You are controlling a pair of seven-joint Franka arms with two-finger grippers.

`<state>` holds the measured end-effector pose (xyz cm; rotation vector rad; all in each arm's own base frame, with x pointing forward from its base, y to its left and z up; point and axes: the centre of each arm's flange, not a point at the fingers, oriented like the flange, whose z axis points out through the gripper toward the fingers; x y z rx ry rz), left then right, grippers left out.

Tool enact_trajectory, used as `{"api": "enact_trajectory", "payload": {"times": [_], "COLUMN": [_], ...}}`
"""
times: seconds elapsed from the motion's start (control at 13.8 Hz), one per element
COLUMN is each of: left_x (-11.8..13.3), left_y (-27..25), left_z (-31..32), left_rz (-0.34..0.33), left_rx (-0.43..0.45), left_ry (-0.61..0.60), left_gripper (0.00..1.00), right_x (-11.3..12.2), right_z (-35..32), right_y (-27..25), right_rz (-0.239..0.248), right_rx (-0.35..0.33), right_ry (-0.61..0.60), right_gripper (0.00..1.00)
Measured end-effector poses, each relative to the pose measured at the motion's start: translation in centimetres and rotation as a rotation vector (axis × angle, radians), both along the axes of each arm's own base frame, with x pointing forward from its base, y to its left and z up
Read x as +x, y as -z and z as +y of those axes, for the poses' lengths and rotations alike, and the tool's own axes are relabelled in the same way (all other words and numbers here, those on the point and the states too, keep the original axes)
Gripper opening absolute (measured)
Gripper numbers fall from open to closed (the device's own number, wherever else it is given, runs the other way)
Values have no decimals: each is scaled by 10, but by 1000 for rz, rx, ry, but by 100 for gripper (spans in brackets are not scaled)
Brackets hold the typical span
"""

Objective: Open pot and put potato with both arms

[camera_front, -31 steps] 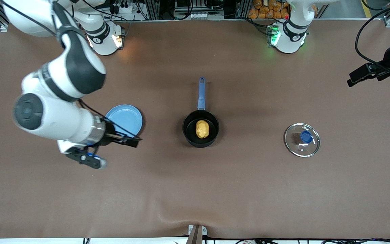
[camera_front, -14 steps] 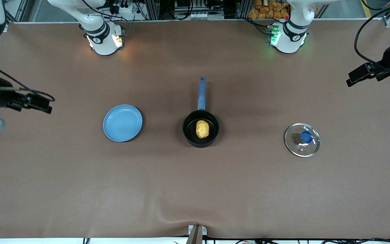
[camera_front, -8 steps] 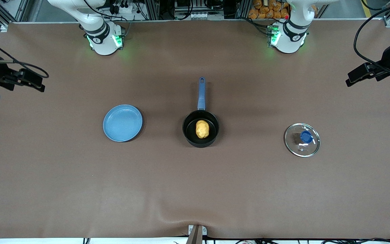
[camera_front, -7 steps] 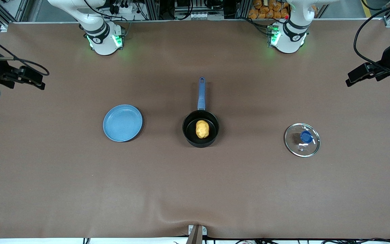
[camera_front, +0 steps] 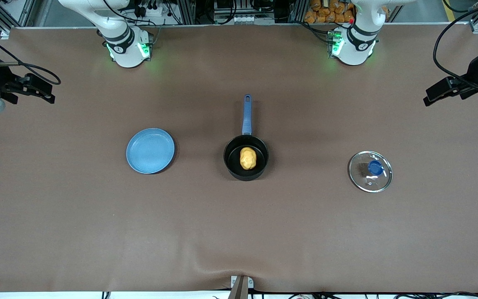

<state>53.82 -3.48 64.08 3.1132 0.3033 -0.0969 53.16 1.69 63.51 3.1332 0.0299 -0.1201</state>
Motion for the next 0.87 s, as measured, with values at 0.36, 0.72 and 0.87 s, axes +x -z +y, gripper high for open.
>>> {"api": "enact_trajectory", "payload": {"times": [0.36,0.72,0.87], "left_x": [-2,-12,-13], "left_y": [-4,-20,-22], "left_z": [-20,-30,-25], "left_rz": [-8,-40,-44], "left_rx": [2,27,28], "left_ry": [36,59,48], "left_gripper": [100,100,100], "right_x": [0,0,0], "right_z": [-5,-28,-27], "right_y": [-9,-9,-9], "right_rz": [-20,-18,-18], "right_rx": [3,7,7], "right_ry": [-35,-51,-53], "right_gripper": [100,100,100]}}
